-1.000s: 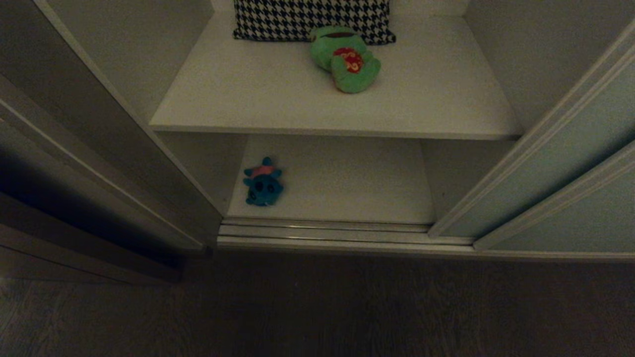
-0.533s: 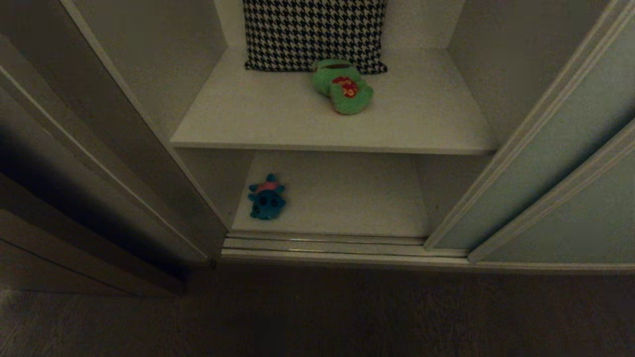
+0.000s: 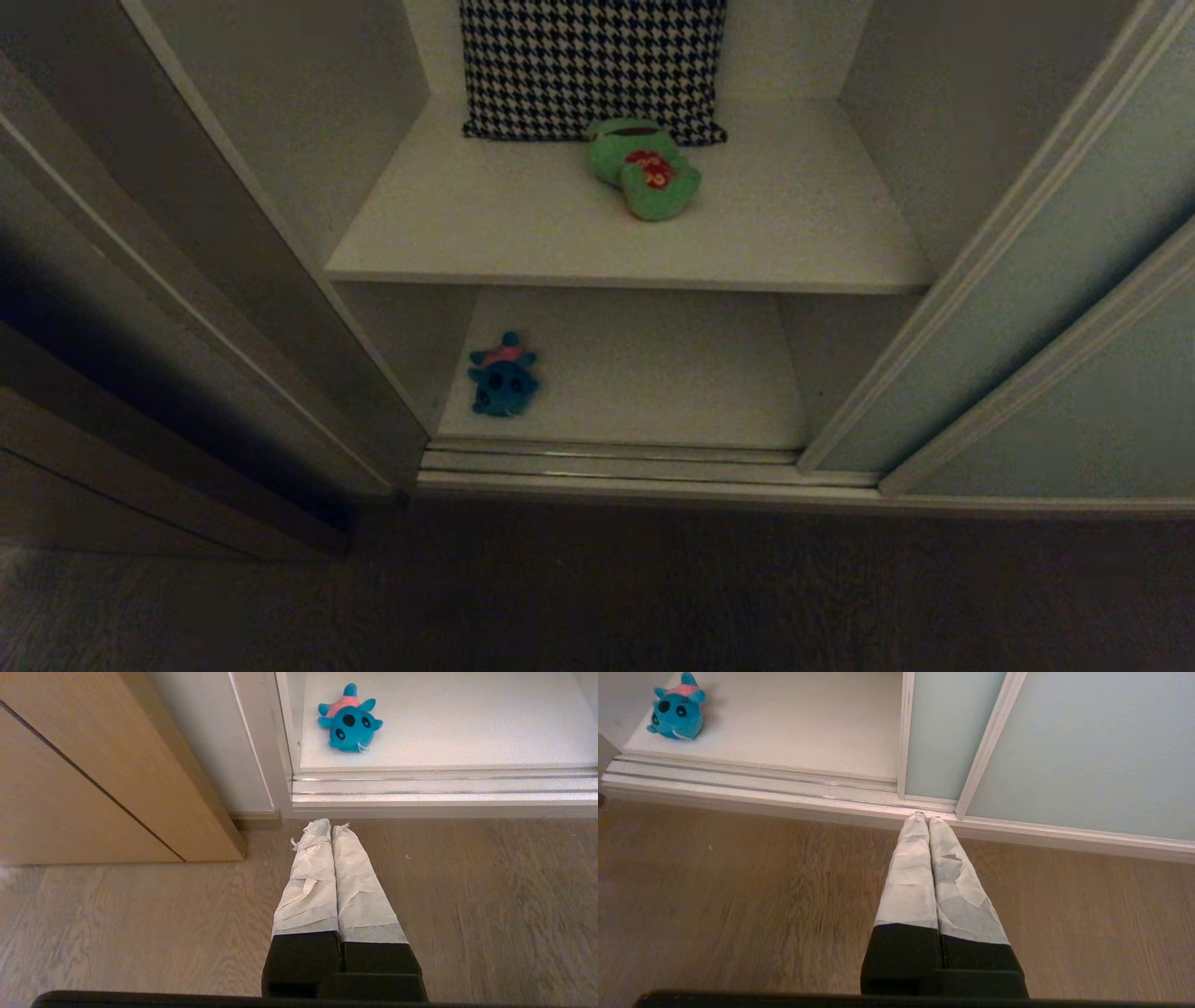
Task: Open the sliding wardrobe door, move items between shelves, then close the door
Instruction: Place the green doll on the lower shelf
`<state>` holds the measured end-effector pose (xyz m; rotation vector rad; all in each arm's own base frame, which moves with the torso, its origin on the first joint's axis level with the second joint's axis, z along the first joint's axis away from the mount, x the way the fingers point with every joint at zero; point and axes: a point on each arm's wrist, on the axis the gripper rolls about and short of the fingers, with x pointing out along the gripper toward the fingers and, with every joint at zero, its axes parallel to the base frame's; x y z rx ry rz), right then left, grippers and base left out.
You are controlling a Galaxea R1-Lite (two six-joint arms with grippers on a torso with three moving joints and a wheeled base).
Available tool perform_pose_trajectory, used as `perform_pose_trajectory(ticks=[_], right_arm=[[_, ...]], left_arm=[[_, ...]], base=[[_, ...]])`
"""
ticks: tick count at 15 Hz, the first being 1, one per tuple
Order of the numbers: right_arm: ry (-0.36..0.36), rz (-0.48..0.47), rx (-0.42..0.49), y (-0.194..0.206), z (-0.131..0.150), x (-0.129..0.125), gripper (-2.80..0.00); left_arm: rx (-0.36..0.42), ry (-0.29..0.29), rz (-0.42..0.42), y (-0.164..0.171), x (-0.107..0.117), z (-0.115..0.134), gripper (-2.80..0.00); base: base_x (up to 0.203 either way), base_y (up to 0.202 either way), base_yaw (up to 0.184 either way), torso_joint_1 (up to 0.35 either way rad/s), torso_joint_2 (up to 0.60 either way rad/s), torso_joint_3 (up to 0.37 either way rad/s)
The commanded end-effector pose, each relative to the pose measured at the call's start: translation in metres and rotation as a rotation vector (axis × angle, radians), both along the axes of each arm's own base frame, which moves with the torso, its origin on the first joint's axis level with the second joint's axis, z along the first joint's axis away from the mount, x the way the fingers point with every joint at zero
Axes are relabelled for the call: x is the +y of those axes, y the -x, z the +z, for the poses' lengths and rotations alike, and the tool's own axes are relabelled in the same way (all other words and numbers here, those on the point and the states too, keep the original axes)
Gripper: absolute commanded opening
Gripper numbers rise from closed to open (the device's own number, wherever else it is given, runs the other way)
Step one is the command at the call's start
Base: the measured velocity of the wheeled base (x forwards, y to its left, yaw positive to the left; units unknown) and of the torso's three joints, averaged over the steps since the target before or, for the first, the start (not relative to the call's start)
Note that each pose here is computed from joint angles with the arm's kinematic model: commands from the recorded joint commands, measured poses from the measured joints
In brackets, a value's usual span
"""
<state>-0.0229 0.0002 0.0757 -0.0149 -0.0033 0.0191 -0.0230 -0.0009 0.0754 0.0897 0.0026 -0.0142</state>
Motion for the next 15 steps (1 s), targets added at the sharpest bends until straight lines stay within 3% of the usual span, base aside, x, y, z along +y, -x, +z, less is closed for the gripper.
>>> perform_pose_trajectory(ticks=[1,4,12,15], right_arm=[[0.0,0.001,-0.004,0.0003,0.0003,0.0,-2.8],[0.0,0.001,-0.004,0.0003,0.0002,0.0,-2.8],[0.0,0.001,-0.005,0.0003,0.0003,0.0,-2.8],[0.0,0.001,-0.003,0.0002,0.0003,0.0,-2.8]], left_arm=[[0.002,0.002,0.0,-0.0002,0.0,0.0001,-2.8],[0.0,0.008,0.0,-0.0002,0.0,0.0002,-2.8],[-0.001,0.006,-0.002,-0.0002,-0.0001,0.0003,-2.8],[0.004,0.005,-0.001,-0.0002,0.0,0.0002,-2.8]], base=[[0.0,0.0,0.0,0.002,0.0,0.034],[0.0,0.0,0.0,0.0,0.0,0.0],[0.188,0.0,0.001,0.003,0.0,0.002],[0.07,0.0,0.001,0.005,0.0,0.001]])
